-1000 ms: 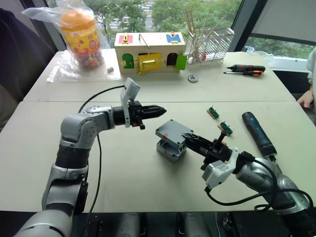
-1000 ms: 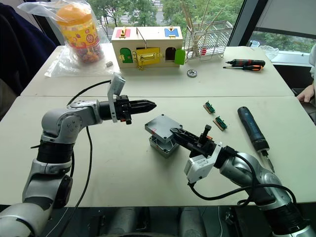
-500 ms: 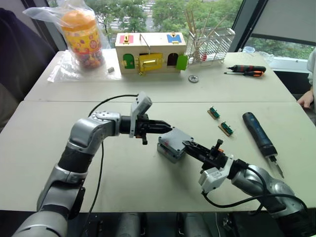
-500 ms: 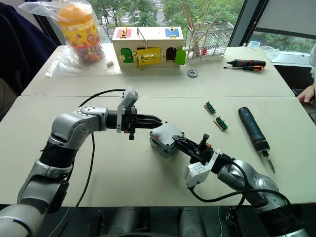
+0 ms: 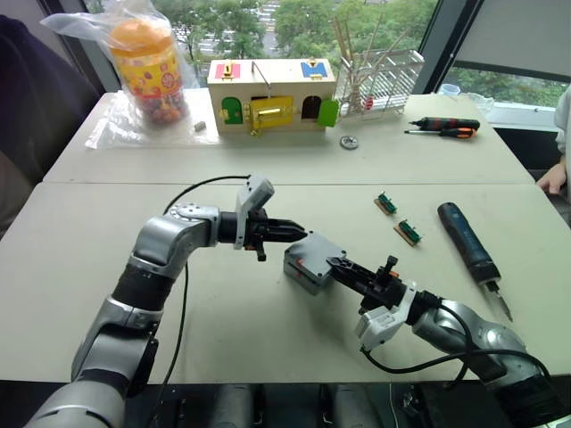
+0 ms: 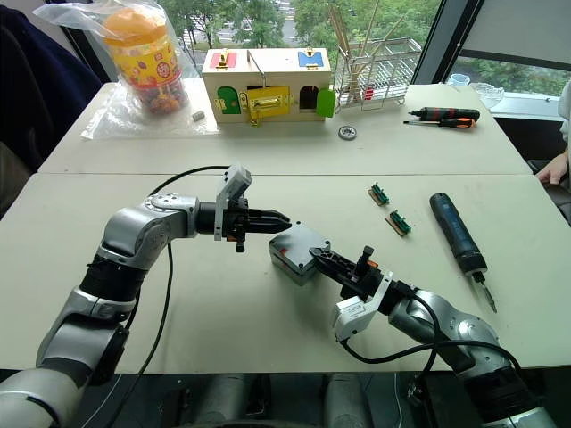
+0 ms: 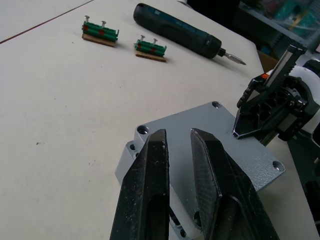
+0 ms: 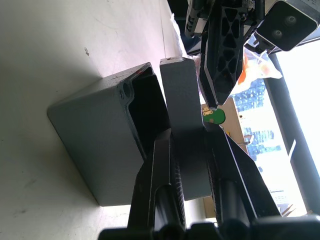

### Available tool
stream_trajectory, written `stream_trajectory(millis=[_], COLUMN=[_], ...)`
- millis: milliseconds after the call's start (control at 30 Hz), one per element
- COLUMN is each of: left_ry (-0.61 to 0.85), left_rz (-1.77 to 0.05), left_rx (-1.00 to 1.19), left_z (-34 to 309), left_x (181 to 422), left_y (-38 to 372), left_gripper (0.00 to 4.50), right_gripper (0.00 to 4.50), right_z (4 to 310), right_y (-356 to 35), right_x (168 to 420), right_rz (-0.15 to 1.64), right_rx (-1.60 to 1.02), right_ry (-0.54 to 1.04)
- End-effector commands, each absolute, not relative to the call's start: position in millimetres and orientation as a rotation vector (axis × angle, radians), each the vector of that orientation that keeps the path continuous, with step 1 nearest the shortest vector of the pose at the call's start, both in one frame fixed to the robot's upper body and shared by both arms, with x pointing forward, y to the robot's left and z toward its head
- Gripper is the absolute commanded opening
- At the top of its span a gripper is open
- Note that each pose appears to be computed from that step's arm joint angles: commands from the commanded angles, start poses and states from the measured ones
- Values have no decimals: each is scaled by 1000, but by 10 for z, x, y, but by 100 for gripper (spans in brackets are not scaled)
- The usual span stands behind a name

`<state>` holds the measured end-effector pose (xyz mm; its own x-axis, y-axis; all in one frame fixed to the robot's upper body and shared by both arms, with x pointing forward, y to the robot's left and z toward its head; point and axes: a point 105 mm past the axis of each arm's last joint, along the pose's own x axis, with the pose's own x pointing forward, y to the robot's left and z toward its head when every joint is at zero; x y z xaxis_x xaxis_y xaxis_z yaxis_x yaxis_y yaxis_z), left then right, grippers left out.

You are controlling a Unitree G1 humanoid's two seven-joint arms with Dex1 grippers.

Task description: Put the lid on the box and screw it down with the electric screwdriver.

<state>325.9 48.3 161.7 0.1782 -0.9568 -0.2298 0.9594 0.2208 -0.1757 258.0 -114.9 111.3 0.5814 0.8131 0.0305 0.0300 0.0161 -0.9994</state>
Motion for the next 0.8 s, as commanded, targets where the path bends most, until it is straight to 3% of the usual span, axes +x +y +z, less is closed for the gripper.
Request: stream_trajectory(millis=[33,667,800], left_ry=[269,353,379], left_rz=[-1377,-1441,-1441], left_rx=[31,213,262], left_z=[1723,1352,1228], left_x=[3246,3113,3082], left_y=[438,389,387], left_gripper=[73,73,70], right_gripper=[11,11,202], right_z=[1069,876,880], right_y=[-1138,-1221,-1231], right_x=[2575,2560,2575], right_rz=[734,778,764], right_rx=[-1458,-1492,-1482], right_ry=[-776,-743,-737])
